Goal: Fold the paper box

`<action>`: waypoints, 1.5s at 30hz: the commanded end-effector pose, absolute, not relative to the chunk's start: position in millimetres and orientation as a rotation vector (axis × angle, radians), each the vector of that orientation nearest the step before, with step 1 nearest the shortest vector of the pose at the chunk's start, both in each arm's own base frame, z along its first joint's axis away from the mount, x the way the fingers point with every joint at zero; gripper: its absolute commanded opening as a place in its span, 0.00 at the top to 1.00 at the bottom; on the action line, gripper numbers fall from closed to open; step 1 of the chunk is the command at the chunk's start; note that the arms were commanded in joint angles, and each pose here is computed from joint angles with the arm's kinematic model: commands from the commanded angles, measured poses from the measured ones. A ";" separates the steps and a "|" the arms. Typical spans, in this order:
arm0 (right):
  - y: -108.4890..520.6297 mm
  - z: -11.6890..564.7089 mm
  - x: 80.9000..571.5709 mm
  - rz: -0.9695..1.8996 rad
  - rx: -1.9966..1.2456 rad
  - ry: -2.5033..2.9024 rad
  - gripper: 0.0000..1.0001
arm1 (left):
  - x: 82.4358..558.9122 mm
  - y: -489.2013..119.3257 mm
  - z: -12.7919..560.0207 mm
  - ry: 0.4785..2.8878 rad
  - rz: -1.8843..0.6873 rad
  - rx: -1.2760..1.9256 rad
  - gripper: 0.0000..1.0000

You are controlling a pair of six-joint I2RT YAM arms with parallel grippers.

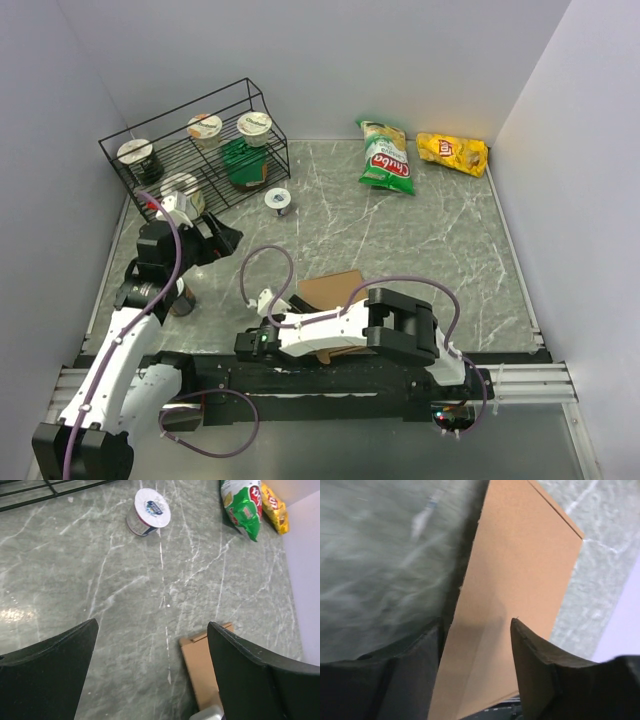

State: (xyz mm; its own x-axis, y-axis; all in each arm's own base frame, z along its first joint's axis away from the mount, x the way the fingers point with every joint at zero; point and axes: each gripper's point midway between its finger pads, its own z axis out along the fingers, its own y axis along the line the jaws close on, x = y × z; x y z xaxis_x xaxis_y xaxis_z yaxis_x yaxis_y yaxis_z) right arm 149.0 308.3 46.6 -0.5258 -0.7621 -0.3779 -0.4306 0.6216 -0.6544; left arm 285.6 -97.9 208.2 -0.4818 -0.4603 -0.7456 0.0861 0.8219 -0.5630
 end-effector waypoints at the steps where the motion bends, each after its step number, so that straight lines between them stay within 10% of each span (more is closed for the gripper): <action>1: 286.5 58.8 159.7 -0.784 -0.898 2.106 0.41 | 284.3 -89.3 220.9 1.948 -0.609 -0.251 0.04; 8: 262.9 77.1 165.0 -0.879 -0.857 2.034 0.63 | 284.0 -92.3 220.9 1.951 -0.625 -0.236 0.04; 27: 221.6 68.6 181.2 -1.084 -0.881 1.947 0.72 | 280.0 -91.9 226.8 1.930 -0.620 -0.210 0.04; 38: 212.9 96.2 187.7 -1.074 -0.905 1.919 0.99 | 273.2 -101.0 242.4 1.866 -0.674 -0.130 0.04; 45: 232.1 134.8 189.5 -0.817 -0.988 1.958 1.00 | 273.2 -104.4 251.6 1.839 -0.675 -0.065 0.04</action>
